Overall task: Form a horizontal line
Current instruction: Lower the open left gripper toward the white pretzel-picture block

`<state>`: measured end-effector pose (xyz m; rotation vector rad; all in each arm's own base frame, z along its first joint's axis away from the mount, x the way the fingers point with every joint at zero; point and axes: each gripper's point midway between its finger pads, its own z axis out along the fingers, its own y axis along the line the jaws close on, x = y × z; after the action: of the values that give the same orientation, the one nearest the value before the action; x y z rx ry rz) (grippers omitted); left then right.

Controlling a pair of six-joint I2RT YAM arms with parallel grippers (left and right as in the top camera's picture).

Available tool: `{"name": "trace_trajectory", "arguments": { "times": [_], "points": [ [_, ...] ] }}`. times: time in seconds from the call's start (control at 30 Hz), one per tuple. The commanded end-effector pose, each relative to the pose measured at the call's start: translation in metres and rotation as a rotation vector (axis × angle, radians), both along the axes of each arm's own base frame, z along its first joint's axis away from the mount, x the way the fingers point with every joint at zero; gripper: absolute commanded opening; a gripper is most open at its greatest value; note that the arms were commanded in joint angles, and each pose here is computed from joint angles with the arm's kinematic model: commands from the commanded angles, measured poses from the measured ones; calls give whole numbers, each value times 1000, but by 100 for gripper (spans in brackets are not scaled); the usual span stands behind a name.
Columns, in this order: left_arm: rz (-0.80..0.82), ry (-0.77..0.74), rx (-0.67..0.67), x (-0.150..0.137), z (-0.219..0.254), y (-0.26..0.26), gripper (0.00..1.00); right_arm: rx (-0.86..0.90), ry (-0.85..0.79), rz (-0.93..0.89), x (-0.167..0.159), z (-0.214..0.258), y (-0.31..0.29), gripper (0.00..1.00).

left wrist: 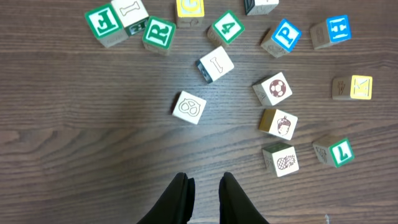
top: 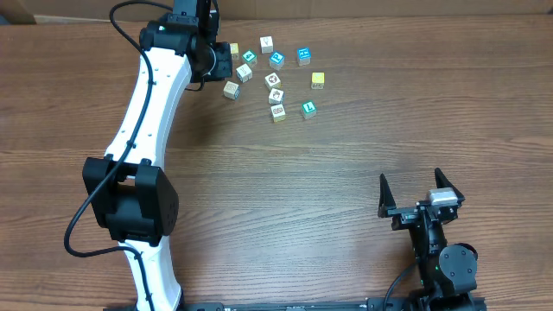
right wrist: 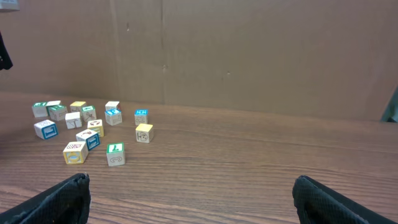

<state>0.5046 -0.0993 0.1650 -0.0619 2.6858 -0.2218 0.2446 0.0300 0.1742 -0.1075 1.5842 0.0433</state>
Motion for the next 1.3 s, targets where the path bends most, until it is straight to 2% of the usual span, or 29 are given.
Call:
{"name": "trace_trajectory", "arguments": {
  "times": [0.0,0.1,0.27,0.4,0.47,0.67,1.03,1.27],
  "points": [
    [3,-11,-9,2,0,-5,15,-4,-5,2,0,-2,0,100],
    [-2,-39,-14,9,2,-9,22,-4,-5,2,0,-2,0,100],
    [-20,-50,-9,18,-11,-21,44,-4,-5,2,0,-2,0,100],
    [-17,-22,66,25,-41,-16,49,-4,-5,2,0,-2,0,100],
    [-61,-5,96,28,-58,-16,54,-4,-5,2,0,-2,0,100],
    [-146,43,146,29,-95,-13,57,-4,-5,2,0,-2,0,100],
    [-158,13,150,39,-101,-14,56,-4,-5,2,0,-2,0,100],
    [-152,44,182,40,-125,-9,57,-4,-5,2,0,-2,0,100]
  ]
}}
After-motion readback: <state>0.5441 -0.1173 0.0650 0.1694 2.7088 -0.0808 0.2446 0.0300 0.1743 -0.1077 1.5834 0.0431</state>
